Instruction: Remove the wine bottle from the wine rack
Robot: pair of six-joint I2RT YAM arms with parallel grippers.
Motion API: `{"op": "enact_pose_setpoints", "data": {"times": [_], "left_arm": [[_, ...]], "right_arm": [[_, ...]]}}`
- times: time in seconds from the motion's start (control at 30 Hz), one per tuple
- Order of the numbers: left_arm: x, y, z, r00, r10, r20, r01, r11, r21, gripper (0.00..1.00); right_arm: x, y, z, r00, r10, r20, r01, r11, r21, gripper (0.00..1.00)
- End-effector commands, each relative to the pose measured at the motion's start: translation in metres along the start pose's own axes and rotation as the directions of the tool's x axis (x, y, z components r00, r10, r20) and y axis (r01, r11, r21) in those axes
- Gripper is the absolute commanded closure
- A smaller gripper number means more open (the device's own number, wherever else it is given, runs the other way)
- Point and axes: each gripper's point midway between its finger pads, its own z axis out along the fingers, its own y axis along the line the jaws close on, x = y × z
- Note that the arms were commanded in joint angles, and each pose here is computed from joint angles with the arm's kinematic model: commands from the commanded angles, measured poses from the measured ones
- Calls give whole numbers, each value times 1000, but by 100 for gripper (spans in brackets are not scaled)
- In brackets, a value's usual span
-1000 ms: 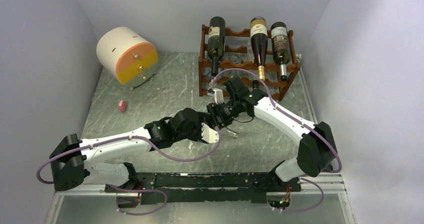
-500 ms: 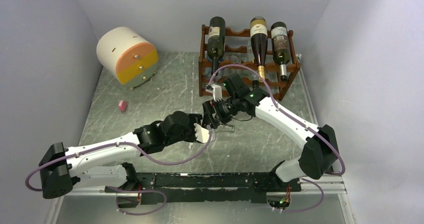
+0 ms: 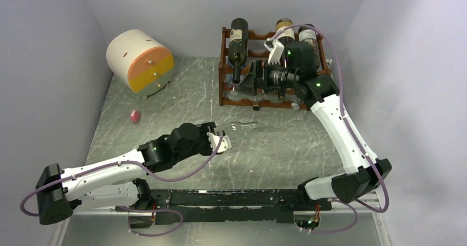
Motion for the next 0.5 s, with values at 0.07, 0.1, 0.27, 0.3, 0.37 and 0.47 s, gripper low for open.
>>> {"op": "enact_pose_setpoints", "data": {"times": [0.07,0.1,0.27,0.3,0.37,0.47], "left_arm": [[-38,32,-10,980,-103,171,128,982,-139,93],[-38,39,-12,972,-143,188,177,968,-179,93],[-30,81,-30,839,-420,346,535,749,-390,93],[-26,90,-36,789,-469,396,610,669,-424,93],[-12,104,-46,706,-531,469,708,521,-476,93],[13,127,-60,636,-555,536,763,354,-540,93]], "right_arm": [[-47,10,-21,982,-70,175,58,995,75,0],[-52,4,-25,975,-66,211,42,992,116,0],[-61,-5,-49,926,-111,361,35,977,212,0],[-61,-6,-54,918,-119,379,33,974,224,0],[-62,-7,-63,904,-135,407,32,968,249,0],[-63,-9,-72,889,-157,429,37,961,275,0]]}}
